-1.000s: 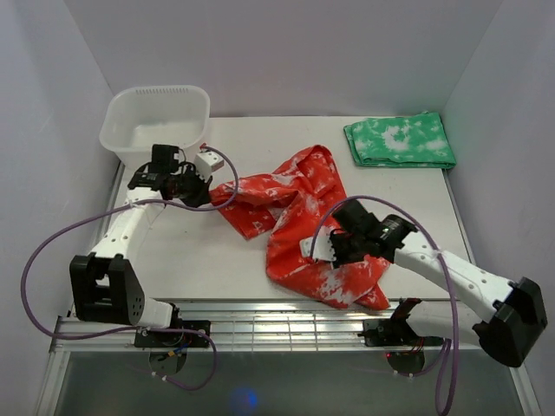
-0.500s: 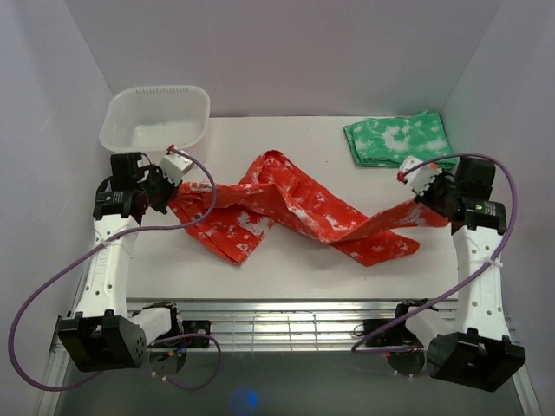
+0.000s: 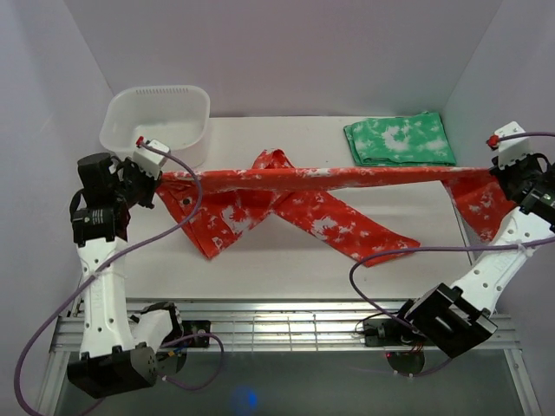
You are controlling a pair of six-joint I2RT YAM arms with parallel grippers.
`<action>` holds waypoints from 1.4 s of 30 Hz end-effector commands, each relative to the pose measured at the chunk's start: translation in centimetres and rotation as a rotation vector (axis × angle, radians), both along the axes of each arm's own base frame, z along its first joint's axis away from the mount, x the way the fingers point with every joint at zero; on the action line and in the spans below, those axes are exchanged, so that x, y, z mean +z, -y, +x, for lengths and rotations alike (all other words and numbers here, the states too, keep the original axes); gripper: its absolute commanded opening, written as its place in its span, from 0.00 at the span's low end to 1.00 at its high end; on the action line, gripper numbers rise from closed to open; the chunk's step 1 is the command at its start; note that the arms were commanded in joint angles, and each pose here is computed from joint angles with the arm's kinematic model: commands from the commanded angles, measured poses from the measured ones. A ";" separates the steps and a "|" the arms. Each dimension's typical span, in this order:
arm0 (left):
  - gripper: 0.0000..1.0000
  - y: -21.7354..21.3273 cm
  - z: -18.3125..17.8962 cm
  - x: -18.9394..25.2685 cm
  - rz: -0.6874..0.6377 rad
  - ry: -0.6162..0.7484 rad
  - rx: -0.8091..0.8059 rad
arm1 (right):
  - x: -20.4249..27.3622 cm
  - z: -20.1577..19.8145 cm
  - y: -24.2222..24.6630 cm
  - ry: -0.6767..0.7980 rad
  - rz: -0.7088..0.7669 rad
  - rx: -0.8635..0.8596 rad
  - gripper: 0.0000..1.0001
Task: Fold and stack the trousers
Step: Flatten the trousers out
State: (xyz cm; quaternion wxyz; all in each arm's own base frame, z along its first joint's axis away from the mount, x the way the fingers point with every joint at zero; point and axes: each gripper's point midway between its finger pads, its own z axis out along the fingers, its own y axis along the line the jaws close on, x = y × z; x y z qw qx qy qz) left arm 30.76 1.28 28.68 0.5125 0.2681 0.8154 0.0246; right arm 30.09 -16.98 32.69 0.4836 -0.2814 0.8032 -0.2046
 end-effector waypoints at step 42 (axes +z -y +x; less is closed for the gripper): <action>0.98 -4.8 5.5 -5.2 -0.091 -0.328 0.140 | -11.3 4.8 -10.4 -0.521 -0.047 0.323 0.91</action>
